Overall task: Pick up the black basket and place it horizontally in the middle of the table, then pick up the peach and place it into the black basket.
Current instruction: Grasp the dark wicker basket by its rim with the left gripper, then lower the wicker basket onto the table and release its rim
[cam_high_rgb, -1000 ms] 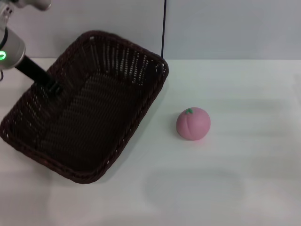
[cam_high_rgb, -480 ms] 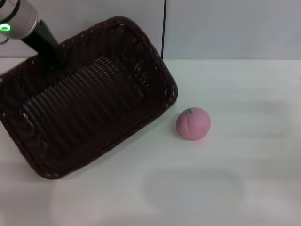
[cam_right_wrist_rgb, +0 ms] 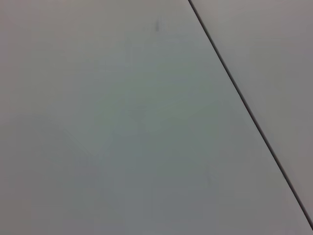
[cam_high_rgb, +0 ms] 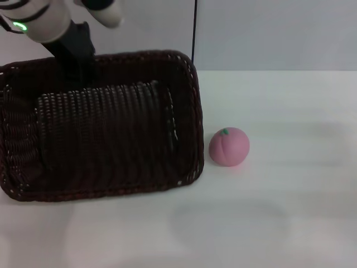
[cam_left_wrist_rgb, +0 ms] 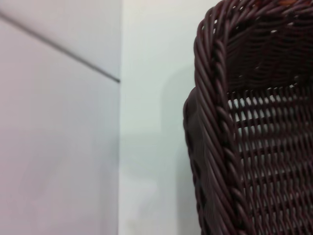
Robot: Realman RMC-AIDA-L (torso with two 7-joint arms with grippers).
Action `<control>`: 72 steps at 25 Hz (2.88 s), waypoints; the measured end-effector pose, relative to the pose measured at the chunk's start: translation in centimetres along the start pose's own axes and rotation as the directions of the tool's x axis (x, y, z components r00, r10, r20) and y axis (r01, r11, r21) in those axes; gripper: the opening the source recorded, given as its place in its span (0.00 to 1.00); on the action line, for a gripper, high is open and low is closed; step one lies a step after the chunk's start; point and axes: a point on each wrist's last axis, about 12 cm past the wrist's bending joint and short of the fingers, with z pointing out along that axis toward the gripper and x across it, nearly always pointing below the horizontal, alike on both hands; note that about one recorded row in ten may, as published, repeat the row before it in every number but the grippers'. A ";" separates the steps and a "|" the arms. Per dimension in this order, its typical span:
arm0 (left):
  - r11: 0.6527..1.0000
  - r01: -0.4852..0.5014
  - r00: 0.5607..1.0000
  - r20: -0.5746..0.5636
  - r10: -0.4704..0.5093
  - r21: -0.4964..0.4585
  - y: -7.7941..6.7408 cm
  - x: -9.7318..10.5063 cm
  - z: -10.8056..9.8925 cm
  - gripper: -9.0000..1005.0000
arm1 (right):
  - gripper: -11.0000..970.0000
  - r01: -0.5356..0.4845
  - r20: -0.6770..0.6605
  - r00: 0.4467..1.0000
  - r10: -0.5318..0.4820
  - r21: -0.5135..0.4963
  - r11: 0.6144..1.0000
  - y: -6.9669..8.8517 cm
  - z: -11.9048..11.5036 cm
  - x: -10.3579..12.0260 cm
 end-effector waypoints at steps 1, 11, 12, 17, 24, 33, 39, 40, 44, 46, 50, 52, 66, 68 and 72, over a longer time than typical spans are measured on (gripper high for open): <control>1.000 0.000 1.000 0.000 0.000 0.000 0.0 0.0 0.0 0.15 | 0.73 0.000 0.000 1.000 0.000 0.001 1.000 0.0 -0.1 0.0; 0.990 0.003 0.999 -0.049 0.004 0.141 -1.5 -2.8 1.9 0.15 | 0.73 -0.004 -0.006 1.000 0.004 0.010 1.000 -0.1 -0.3 0.1; 0.988 0.009 0.999 -0.035 -0.004 0.154 -1.9 -3.5 1.9 0.15 | 0.73 -0.004 -0.007 1.000 0.004 0.010 1.000 -0.1 -0.3 0.1; 0.987 0.020 0.999 0.041 -0.027 0.161 -2.3 -4.7 1.2 0.15 | 0.72 -0.004 -0.012 1.000 0.004 0.011 1.000 -0.1 -0.1 0.2; 0.988 0.064 0.998 0.015 -0.066 0.142 -3.2 -6.6 1.9 0.15 | 0.73 -0.008 -0.020 1.000 0.008 0.008 1.000 0.0 0.0 0.3; 0.990 0.118 0.990 0.065 -0.123 0.081 -2.5 -7.6 1.6 0.15 | 0.73 -0.009 -0.024 1.000 0.009 0.006 1.000 0.1 0.0 0.4; 0.992 0.112 0.993 0.037 -0.114 0.051 -2.3 -7.1 2.0 0.15 | 0.73 -0.010 -0.026 1.000 0.010 0.011 1.000 0.1 -0.2 0.4; 0.992 0.112 0.993 0.037 -0.114 0.051 -2.3 -7.1 2.0 0.15 | 0.73 -0.010 -0.026 1.000 0.010 0.011 1.000 0.1 -0.2 0.4; 0.998 0.052 0.999 -0.013 -0.051 0.039 -2.8 -6.7 2.6 0.15 | 0.73 -0.010 -0.027 1.000 0.010 0.009 1.000 0.1 0.0 0.5; 0.999 0.036 0.999 -0.014 -0.035 0.040 -2.9 -6.6 2.7 0.15 | 0.72 -0.010 -0.028 1.000 0.010 0.009 1.000 0.1 0.0 0.5; 0.999 -0.012 1.000 -0.008 0.012 0.036 -2.9 -6.3 2.8 0.16 | 0.72 -0.010 -0.032 0.999 0.010 0.008 1.000 0.1 0.1 0.5; 0.999 -0.033 0.999 0.000 0.033 0.022 -2.8 -6.2 2.8 0.16 | 0.72 -0.009 -0.034 0.999 0.009 0.007 1.000 0.1 0.2 0.5; 0.992 -0.118 0.993 -0.009 0.118 -0.046 -2.1 -5.9 3.2 0.17 | 0.73 -0.006 -0.055 0.998 0.007 0.018 1.000 -0.1 0.2 0.7; 0.992 -0.114 0.993 -0.012 0.114 -0.055 -2.1 -5.8 3.2 0.18 | 0.73 -0.006 -0.055 0.998 0.007 0.017 1.000 -0.1 0.2 0.7; 0.991 -0.112 0.994 -0.028 0.110 -0.070 -1.9 -5.2 3.3 0.18 | 0.73 -0.007 -0.054 0.998 0.007 0.014 1.000 0.0 0.4 0.8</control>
